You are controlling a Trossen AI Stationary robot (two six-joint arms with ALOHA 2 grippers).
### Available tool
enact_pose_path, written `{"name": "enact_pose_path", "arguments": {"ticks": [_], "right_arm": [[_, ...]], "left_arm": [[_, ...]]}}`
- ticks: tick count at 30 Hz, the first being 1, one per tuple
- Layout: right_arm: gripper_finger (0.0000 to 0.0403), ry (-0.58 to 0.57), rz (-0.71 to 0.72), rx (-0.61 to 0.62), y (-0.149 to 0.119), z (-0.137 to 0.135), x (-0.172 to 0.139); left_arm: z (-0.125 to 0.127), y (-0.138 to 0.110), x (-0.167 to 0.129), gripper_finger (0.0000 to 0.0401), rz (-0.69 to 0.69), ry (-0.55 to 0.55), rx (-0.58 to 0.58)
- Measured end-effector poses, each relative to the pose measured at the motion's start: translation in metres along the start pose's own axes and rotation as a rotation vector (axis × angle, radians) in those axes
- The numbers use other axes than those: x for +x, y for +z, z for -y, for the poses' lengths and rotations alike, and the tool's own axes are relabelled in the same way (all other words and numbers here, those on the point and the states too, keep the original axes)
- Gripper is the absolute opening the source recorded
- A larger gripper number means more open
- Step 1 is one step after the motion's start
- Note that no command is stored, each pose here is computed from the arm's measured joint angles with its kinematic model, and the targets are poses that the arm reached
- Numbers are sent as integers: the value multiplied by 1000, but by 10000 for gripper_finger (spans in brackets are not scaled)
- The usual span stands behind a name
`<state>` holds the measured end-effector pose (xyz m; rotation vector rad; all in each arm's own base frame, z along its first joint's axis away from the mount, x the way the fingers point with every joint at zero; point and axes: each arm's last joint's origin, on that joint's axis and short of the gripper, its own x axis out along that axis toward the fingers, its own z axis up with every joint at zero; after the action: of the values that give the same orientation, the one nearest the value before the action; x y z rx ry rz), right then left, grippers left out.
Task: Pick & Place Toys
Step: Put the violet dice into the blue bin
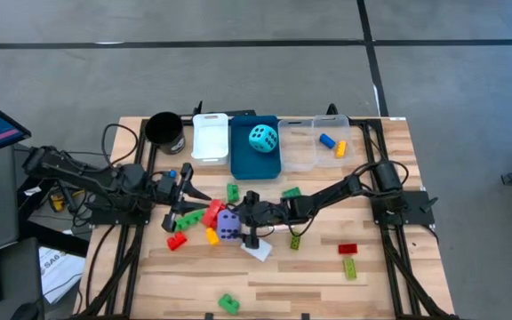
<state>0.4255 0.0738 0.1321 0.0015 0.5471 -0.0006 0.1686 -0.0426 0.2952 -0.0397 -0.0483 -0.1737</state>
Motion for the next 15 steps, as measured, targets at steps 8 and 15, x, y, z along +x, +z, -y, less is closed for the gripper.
{"name": "enact_pose_path", "arguments": {"ticks": [8,15], "right_arm": [[379,-4,-29,6,-3,0,0],[278,-9,-30,31,-4,1,1]], "left_arm": [[0,0,0,76,-1,0,0],[0,0,0,76,-1,0,0]]}}
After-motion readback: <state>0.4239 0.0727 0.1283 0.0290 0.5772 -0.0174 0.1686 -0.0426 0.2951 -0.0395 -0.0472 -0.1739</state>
